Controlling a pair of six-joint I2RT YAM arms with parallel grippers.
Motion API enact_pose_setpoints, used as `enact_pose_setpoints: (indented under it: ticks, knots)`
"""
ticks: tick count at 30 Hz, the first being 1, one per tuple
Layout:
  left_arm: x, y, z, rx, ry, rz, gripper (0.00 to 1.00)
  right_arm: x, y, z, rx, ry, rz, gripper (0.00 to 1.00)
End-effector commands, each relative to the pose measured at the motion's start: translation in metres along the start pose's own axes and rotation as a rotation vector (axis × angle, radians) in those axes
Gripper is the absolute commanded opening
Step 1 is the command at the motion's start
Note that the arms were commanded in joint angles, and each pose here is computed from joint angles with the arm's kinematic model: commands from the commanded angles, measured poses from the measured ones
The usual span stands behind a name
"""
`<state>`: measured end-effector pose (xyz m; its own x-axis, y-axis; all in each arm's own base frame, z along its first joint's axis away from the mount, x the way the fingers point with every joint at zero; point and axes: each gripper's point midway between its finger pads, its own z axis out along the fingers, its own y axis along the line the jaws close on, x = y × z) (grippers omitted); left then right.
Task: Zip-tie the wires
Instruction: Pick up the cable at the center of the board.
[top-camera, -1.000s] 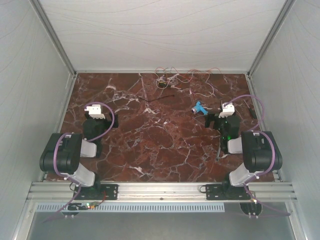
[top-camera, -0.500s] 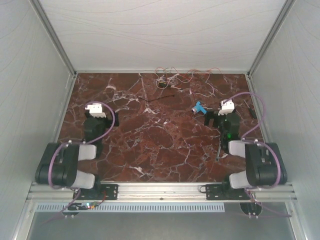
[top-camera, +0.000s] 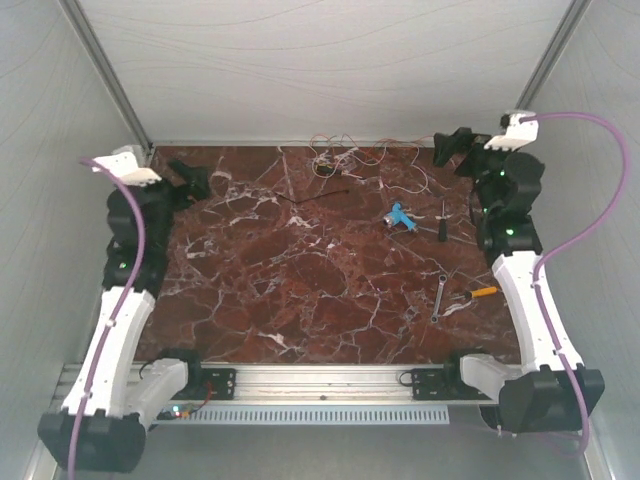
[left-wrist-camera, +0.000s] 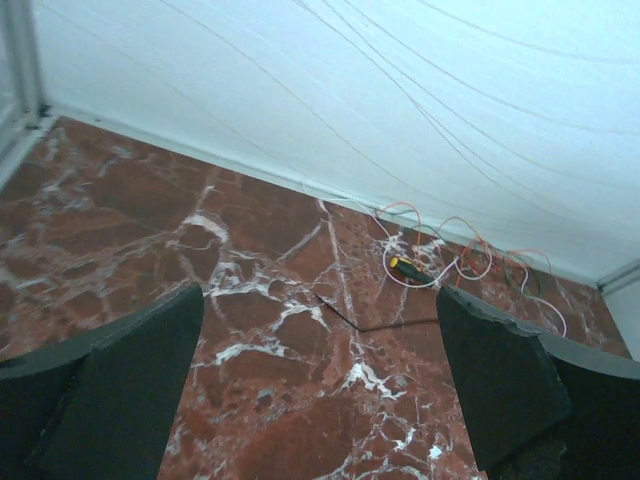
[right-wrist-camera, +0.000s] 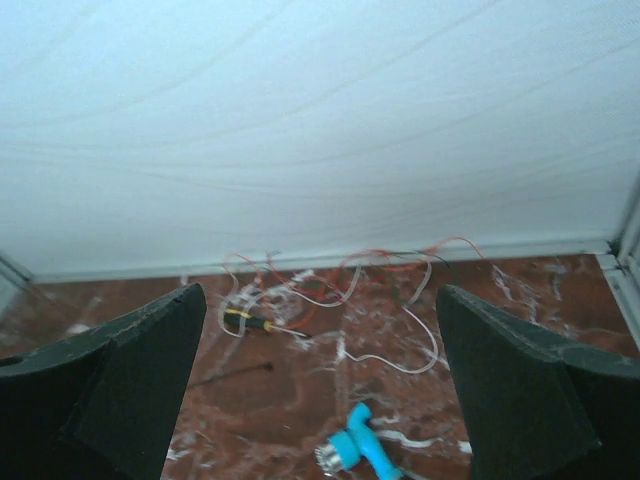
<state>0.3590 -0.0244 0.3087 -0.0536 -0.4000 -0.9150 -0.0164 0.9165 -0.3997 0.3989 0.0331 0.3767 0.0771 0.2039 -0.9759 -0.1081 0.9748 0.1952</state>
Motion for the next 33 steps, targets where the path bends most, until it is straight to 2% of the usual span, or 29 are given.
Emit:
enact_pose_setpoints:
  ticks: [1, 4, 9, 12, 14, 17, 19, 22, 25, 28, 33]
  knots:
    - [0.001, 0.021, -0.046, -0.118, 0.109, -0.067, 1.00, 0.005, 0.013, -0.015, -0.024, 0.143, 0.174, 0.98]
    - [0.006, 0.030, -0.070, -0.149, 0.137, -0.052, 1.00, 0.009, 0.017, -0.017, -0.069, 0.123, 0.206, 0.98]
    - [0.039, 0.048, -0.104, -0.237, 0.226, -0.082, 1.00, 0.046, 0.009, -0.004, -0.054, 0.205, 0.213, 0.98]
    - [0.071, 0.033, -0.114, -0.139, 0.330, -0.141, 1.00, 0.080, -0.002, 0.010, -0.013, 0.292, 0.222, 0.98]
    - [0.090, 0.033, -0.117, -0.132, 0.370, -0.192, 1.00, 0.106, -0.012, 0.021, 0.031, 0.362, 0.233, 0.98]
    - [0.099, 0.035, -0.116, -0.129, 0.374, -0.206, 1.00, 0.139, -0.020, 0.037, 0.061, 0.470, 0.248, 0.98]
    - [0.095, 0.037, -0.115, -0.143, 0.365, -0.187, 1.00, 0.157, -0.016, 0.048, 0.020, 0.537, 0.259, 0.98]
    - [0.098, 0.046, -0.113, -0.185, 0.360, -0.185, 1.00, 0.172, 0.007, 0.065, -0.114, 0.587, 0.317, 0.98]
    - [0.103, 0.056, -0.111, -0.229, 0.362, -0.176, 1.00, 0.190, 0.026, 0.088, -0.150, 0.617, 0.373, 0.98]
    - [0.106, 0.053, -0.109, -0.207, 0.379, -0.169, 1.00, 0.210, 0.042, 0.114, -0.118, 0.660, 0.432, 0.96]
    - [0.102, 0.049, -0.111, -0.184, 0.359, -0.164, 1.00, 0.241, 0.054, 0.155, 0.024, 0.653, 0.665, 0.92]
